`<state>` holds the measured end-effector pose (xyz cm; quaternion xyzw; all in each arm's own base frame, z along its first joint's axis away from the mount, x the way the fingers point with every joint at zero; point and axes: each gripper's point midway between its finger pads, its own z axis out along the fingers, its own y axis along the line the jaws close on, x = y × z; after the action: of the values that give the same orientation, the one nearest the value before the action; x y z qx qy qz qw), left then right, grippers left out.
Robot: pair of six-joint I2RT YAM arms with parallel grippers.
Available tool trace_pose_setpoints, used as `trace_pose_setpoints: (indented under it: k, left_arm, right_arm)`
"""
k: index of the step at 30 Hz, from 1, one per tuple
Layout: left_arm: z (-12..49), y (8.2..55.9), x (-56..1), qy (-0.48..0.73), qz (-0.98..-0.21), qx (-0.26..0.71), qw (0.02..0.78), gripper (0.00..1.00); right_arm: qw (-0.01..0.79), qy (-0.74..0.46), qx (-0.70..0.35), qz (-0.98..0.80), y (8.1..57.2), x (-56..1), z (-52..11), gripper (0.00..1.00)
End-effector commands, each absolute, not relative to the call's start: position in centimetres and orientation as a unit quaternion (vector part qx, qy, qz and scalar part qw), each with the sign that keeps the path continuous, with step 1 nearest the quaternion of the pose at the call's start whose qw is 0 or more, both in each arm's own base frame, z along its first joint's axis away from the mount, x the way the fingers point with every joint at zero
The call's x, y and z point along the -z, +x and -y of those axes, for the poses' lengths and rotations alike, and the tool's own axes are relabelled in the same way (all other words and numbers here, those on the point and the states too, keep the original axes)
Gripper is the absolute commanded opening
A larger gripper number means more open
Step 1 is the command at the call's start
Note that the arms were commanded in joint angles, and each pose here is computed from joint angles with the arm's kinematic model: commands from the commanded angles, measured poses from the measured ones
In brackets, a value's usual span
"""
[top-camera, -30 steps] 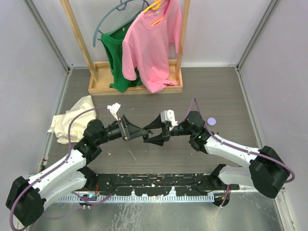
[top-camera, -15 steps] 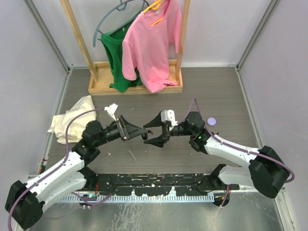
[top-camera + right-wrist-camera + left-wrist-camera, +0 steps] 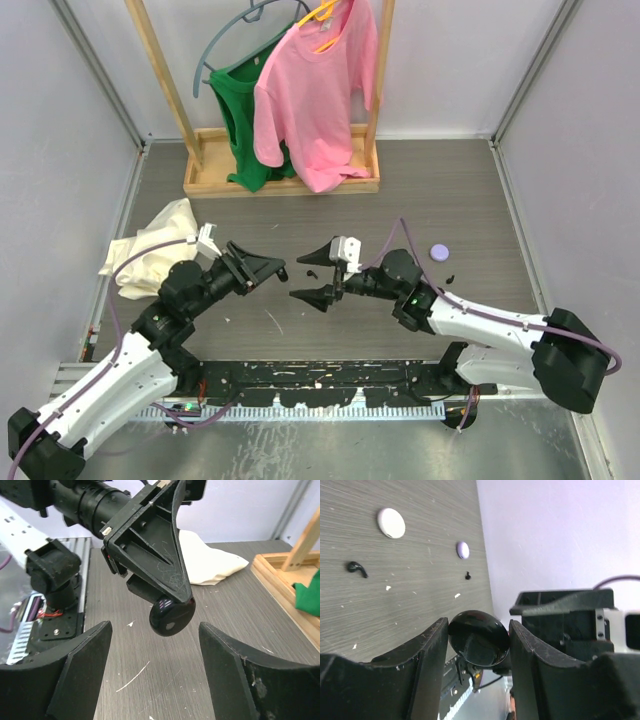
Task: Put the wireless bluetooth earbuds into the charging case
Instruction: Pick up the charging case at the center of the board.
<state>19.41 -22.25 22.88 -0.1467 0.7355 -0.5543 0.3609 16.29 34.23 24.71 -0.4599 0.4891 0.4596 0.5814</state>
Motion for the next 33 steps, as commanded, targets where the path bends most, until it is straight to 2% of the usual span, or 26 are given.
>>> trace_pose_setpoints:
  k: [1,9,24,28,33]
  left_arm:
    - [20.5,21.1,-23.8,-0.202,-0.72,0.531,0.398,0.33]
    - [20.0,21.9,-23.8,-0.228,-0.716,0.52,0.406,0.31]
    - [20.2,22.2,-23.8,-0.239,-0.711,0.526,0.401,0.31]
    - [20.2,22.2,-23.6,-0.238,-0.712,0.525,0.4,0.31]
    - [20.2,22.2,-23.4,-0.236,-0.715,0.523,0.4,0.31]
  right_arm:
    - [0.662,-0.381,-0.404,-0.504,18.3,-27.2,-34.0,0.76]
    - [0.679,-0.344,-0.376,-0.529,18.0,-27.0,-36.0,0.74]
    - [0.712,-0.267,-0.327,-0.561,20.5,-25.8,-38.2,0.66]
    - [0.714,-0.261,-0.327,-0.561,20.7,-25.8,-38.6,0.62]
    - [0.712,-0.26,-0.326,-0.565,20.9,-25.7,-38.8,0.49]
